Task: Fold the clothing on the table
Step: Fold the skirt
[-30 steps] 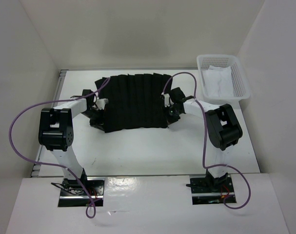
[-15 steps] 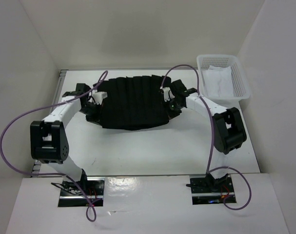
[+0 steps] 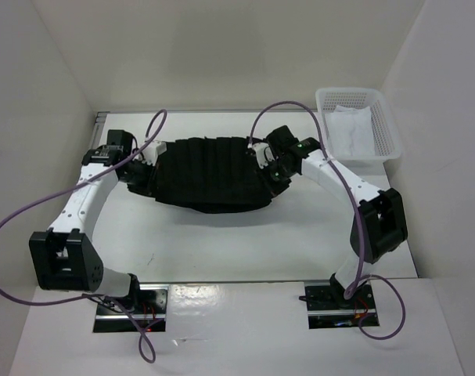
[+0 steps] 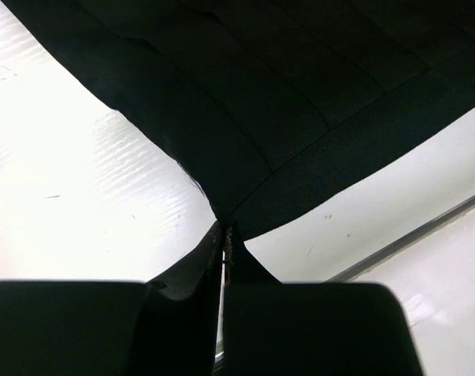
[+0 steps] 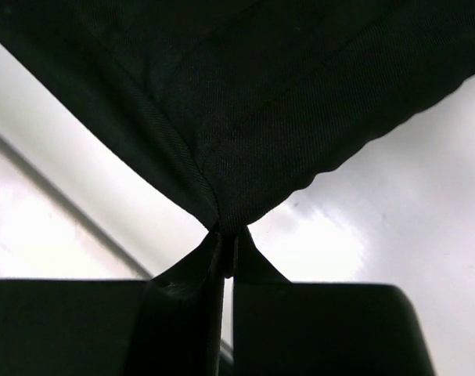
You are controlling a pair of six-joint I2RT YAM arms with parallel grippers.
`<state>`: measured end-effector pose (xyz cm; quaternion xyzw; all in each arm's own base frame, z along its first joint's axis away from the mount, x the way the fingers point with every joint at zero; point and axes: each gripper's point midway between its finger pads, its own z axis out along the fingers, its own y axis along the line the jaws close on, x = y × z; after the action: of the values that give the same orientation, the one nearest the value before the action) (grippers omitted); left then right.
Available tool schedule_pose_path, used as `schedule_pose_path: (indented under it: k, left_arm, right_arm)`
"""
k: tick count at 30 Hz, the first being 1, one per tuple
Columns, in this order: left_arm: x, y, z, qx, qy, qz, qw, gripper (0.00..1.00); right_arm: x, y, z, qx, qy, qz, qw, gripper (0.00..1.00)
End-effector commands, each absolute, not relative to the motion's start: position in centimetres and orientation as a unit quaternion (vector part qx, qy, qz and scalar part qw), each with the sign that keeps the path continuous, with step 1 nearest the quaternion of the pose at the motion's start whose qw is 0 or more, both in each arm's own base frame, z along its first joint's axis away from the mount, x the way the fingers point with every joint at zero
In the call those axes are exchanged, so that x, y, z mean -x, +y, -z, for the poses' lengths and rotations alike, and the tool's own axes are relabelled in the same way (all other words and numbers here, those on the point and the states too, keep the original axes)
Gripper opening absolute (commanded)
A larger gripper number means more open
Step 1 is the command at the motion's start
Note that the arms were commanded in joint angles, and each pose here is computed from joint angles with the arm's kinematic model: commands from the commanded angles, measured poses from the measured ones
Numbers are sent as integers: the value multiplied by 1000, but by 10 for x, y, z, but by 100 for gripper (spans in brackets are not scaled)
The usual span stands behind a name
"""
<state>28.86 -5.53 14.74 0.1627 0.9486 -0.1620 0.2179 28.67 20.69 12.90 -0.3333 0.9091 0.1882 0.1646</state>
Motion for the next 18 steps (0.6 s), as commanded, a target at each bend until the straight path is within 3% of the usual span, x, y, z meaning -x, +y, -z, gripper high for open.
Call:
schedule_pose_path:
  k: [1, 9, 18]
  left_arm:
    - [-277, -50, -162, -188, 941, 147, 238, 0]
    - [-275, -50, -183, -200, 930, 137, 277, 0]
    - [-289, -49, -184, -182, 931, 135, 286, 0]
  right_arm:
    - [-251, 206, -146, 377, 893, -204, 139, 0]
    - [-232, 210, -157, 409, 878, -209, 137, 0]
    - [-281, 225, -170, 387, 881, -195, 188, 0]
